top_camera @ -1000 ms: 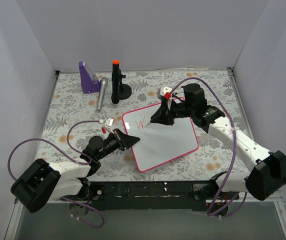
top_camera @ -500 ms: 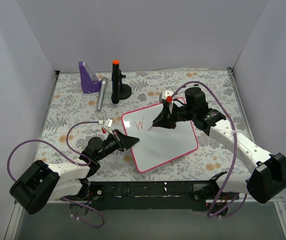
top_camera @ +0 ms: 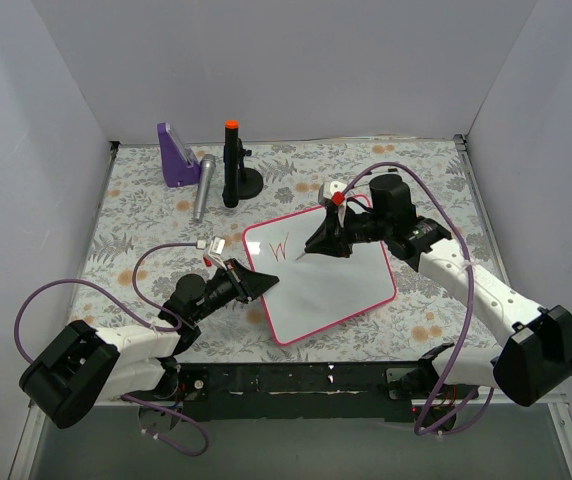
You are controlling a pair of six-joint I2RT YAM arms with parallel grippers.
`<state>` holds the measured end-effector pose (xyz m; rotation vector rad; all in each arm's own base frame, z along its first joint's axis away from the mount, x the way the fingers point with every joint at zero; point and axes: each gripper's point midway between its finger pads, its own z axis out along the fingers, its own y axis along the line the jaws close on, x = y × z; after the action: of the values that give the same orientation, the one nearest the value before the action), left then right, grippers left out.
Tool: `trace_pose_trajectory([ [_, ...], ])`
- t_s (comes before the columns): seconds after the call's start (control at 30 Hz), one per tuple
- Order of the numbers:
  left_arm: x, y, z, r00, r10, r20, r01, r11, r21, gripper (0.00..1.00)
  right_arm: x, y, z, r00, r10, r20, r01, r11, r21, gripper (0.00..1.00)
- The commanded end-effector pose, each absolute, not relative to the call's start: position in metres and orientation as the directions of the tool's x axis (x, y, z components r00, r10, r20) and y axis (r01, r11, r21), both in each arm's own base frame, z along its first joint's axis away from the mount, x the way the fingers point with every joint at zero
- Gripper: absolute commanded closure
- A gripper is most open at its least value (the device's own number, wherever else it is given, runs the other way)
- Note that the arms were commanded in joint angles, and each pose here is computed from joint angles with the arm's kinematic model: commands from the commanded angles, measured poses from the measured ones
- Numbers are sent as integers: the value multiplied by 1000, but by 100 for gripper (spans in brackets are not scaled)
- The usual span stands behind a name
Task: Write a sentence on the whiteboard
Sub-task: Write on the whiteboard with the whiteboard marker without the cap.
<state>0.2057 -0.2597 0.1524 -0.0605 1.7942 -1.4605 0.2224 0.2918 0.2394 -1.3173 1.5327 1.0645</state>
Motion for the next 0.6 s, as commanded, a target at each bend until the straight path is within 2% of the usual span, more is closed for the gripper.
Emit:
trace_pose_trajectory([
  [0.0, 204, -261, 189, -609, -540, -581, 537, 258, -803, 100, 229, 295, 248, -62, -266, -962, -995, 88, 40, 99],
  [0.57, 204, -262, 191, -610, -543, -576, 538, 250, -805, 100, 240, 297, 245, -76, -274, -959, -991, 125, 43, 99],
])
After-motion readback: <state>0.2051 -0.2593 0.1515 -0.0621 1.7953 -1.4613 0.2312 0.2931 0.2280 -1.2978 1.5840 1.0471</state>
